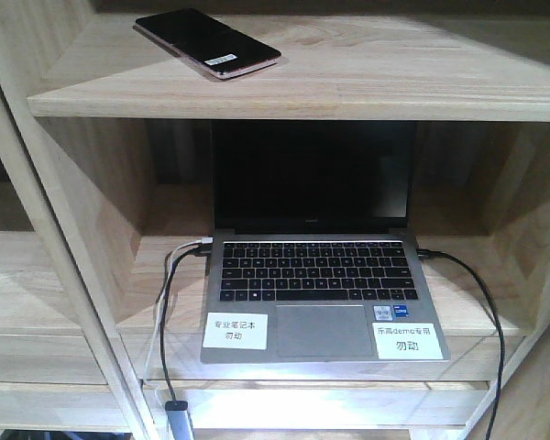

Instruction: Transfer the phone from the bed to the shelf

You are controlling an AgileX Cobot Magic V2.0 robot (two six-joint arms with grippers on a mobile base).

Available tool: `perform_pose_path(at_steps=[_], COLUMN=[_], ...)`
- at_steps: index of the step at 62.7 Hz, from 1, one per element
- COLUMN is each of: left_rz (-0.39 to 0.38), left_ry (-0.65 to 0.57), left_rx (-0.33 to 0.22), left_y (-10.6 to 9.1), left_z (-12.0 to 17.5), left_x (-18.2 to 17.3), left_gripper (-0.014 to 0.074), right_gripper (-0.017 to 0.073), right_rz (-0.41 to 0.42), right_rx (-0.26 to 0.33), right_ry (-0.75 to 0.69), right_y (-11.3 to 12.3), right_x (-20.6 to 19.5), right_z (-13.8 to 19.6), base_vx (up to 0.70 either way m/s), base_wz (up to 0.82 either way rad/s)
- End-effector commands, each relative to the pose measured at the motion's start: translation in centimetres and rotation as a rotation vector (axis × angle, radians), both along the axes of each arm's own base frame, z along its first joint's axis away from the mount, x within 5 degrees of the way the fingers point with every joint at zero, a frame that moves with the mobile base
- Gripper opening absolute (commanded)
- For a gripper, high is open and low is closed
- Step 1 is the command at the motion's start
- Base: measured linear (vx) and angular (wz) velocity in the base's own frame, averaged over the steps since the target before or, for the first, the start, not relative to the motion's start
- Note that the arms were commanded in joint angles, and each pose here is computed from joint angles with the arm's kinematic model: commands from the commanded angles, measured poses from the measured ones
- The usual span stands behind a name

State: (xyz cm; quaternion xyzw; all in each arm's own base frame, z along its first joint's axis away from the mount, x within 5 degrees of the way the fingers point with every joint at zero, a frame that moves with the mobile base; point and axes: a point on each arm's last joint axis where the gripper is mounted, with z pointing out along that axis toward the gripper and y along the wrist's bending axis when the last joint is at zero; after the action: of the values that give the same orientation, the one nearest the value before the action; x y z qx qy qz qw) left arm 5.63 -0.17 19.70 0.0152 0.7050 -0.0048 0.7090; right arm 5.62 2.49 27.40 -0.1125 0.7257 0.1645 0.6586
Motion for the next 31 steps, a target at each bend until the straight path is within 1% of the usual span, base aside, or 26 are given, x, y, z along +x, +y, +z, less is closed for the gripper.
perform_pose_path(at_steps=[1,7,11,18,23,31], left_rz=[0.003,0.003,0.003,0.003,0.003,0.003], left_ry=[-0.104,-0.104,-0.104,-0.104,-0.104,-0.104], left_rx=[-0.022,-0.022,-0.022,-0.022,-0.022,-0.022], left_y=[0.0,0.0,0.0,0.0,0.0,0.0], left_z=[1.5,1.5,1.5,1.5,1.5,1.5], left_x=[-0.2,-0.2,-0.2,-0.2,-0.2,-0.2], left_gripper=[0.0001,0.0001,0.0001,0.0001,0.0001,0.0001], right_gripper=[-0.0005,-0.0005,-0.0005,-0.0005,-0.0005,-0.0005], right_rz=[-0.04,-0.048,-0.071,-0.156,-0.234,-0.326], right_rx=[0.016,-0.007,-0.03,-0.051,-0.057,-0.071], right_ry=[-0.168,-0.204,-0.207,-0.189,-0.163,-0.132], right_y=[-0.3,-0.4,-0.5,-1.0,-1.4,-2.0], right_x=[0.1,0.1,0.2,0.5,0.8,1.1], right_z=[2.1,2.3,2.3,1.5,0.6,-0.7], base_vx=[0.0,0.0,0.0,0.0,0.0,0.0], base_wz=[0.0,0.0,0.0,0.0,0.0,0.0])
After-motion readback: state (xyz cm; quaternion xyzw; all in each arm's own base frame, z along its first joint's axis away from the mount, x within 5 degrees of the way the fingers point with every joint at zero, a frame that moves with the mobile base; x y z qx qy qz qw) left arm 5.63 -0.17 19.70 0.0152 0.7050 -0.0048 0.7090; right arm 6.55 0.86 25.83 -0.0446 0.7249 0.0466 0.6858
